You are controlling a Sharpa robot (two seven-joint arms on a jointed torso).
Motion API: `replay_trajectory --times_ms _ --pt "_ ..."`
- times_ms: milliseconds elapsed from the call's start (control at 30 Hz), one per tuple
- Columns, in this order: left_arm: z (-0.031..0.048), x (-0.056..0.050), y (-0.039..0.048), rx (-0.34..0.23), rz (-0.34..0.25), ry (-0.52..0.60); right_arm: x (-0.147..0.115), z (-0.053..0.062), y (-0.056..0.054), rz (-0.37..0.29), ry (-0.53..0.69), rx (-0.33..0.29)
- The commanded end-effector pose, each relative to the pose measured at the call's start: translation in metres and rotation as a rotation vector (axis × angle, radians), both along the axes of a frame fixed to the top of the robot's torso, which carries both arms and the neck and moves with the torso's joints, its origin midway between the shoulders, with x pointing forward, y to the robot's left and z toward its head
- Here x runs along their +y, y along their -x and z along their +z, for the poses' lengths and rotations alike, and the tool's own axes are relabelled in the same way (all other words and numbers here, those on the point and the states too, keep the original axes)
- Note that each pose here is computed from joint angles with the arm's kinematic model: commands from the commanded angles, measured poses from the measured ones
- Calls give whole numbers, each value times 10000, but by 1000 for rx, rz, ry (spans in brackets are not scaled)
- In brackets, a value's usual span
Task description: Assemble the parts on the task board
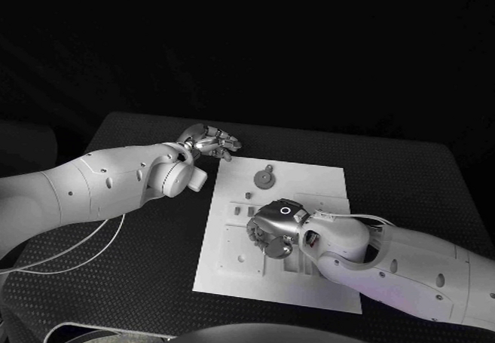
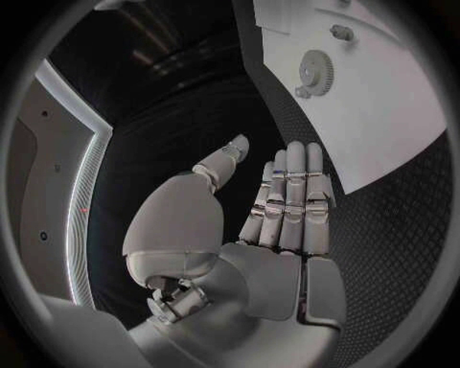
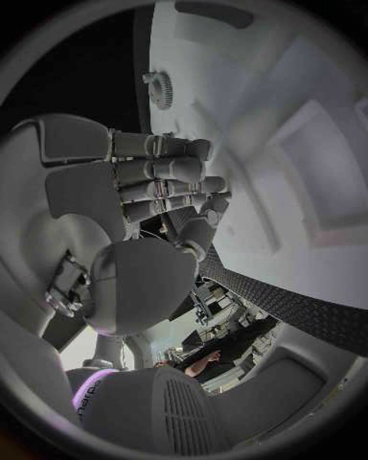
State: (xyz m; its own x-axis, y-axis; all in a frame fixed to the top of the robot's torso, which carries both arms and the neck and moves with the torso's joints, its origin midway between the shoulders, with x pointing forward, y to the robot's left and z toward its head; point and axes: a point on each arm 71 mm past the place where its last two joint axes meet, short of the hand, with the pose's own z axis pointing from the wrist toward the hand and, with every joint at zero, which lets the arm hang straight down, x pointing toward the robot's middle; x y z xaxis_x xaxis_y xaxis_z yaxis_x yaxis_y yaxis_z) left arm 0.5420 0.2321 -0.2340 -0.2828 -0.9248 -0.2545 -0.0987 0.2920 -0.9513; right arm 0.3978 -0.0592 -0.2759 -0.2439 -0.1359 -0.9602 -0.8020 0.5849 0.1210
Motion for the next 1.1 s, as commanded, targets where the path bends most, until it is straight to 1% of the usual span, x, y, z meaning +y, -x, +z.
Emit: replay_trajectory --times_ms 33,367,500,733,900,1100 --pt "10 -25 2 -1 -16 13 -6 -8 8 6 15 -11" --pt "9 -29 4 1 -17 13 33 -12 23 19 23 -2" --pt "10 -38 6 1 -20 14 49 -44 27 24 41 8" --pt "10 -46 9 2 -23 15 56 -173 107 44 78 37" --pt "10 -44 11 3 -24 16 58 -193 120 45 83 43" --pt "8 -44 11 5 -25 16 44 -186 91 27 53 34"
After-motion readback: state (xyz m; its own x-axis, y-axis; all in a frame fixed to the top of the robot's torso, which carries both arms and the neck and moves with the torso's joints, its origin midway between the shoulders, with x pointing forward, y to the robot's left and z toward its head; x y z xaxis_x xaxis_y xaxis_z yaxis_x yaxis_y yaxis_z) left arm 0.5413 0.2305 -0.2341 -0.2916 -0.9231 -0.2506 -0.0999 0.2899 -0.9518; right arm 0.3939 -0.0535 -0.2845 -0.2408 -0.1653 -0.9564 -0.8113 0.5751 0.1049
